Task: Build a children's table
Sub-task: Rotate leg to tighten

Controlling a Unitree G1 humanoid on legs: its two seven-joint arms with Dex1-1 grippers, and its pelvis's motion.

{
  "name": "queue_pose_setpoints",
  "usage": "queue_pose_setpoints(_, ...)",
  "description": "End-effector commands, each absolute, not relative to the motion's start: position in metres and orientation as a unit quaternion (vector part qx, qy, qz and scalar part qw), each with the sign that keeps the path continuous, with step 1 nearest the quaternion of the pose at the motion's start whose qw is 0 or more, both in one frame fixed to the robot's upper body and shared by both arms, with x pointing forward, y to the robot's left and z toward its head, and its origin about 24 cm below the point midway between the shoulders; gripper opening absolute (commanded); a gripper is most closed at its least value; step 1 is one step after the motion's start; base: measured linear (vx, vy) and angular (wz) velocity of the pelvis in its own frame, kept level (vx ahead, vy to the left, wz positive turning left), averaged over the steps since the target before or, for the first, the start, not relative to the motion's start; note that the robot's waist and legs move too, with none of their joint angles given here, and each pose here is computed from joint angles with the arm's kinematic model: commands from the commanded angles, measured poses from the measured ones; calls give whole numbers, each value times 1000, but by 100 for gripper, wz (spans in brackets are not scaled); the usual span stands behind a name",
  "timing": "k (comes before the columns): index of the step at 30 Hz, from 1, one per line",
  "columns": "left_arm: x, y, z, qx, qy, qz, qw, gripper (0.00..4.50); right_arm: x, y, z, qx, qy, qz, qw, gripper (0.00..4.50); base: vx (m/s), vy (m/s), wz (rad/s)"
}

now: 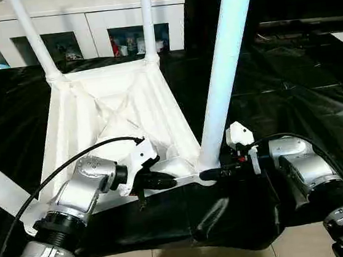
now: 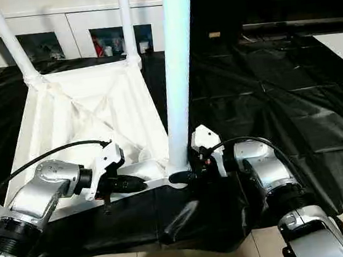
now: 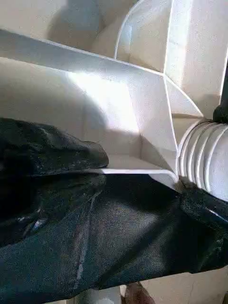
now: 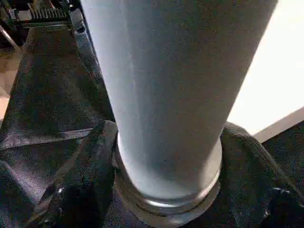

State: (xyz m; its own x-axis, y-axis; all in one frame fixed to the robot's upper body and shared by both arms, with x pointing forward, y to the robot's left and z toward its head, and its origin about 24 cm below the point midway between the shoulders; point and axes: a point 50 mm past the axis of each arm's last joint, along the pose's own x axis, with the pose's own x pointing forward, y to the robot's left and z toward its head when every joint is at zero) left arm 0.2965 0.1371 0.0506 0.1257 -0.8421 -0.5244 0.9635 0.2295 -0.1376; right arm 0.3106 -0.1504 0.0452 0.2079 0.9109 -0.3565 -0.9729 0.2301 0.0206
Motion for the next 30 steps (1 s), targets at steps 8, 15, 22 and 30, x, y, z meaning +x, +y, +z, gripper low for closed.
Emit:
queue_pose_setpoints(8,313,105,40,98,252,-547,792,0,330,-130,25,17,125,407,905,270,0,0,0)
queue_pose_setpoints(15,328,67,30,83,252,-475,839,0,341,-100,4,19,163,215,963,269,0,0,0)
queue_pose_setpoints(22,331,57,24,107,256,-456,846,0,338,-63,-1,24,185,170,968,269,0,0,0)
queue_pose_setpoints(30,330,65,24,115,251,-477,834,0,341,-54,11,67,140,195,969,360,0,0,0)
